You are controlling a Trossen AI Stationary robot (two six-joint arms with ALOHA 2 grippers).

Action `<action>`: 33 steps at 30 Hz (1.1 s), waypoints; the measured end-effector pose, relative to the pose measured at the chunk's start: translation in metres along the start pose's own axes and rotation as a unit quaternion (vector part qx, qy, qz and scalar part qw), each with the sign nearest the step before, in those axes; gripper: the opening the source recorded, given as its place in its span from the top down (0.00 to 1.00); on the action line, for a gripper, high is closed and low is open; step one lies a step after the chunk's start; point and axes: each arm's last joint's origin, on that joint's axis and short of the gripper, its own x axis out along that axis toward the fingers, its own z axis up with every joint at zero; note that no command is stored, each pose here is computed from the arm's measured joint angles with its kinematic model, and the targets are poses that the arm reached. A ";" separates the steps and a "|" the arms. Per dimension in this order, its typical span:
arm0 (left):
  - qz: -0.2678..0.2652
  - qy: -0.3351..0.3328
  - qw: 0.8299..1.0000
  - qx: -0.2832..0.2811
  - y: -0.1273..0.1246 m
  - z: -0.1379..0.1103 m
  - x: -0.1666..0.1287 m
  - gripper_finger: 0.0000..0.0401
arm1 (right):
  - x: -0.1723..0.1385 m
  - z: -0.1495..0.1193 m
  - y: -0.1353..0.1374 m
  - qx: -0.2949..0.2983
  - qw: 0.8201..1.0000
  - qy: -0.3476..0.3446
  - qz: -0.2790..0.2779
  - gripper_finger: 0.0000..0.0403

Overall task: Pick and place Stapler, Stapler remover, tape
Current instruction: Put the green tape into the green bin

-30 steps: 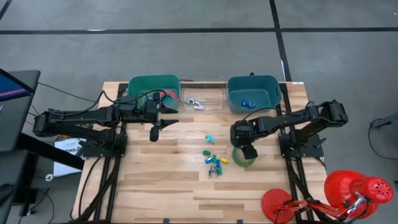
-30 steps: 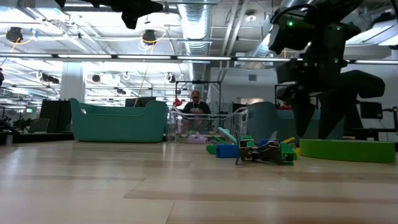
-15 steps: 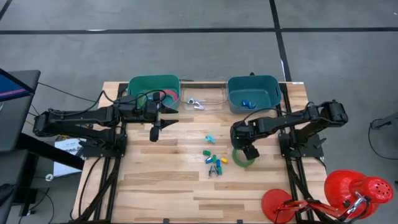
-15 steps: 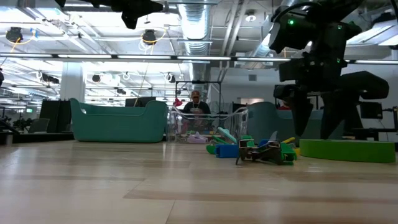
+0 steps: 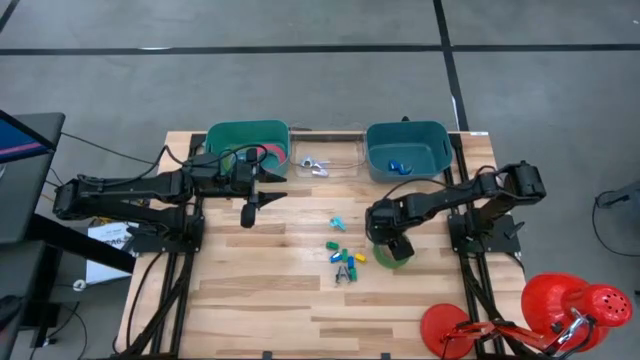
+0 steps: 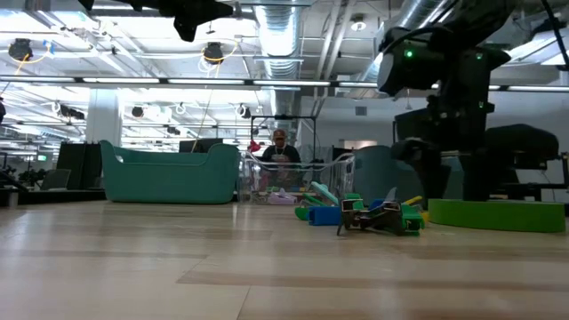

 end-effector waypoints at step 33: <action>0.000 -0.002 1.000 0.000 0.000 0.000 0.000 0.58 | -0.029 0.018 -0.012 0.009 0.998 -0.036 -0.057 0.79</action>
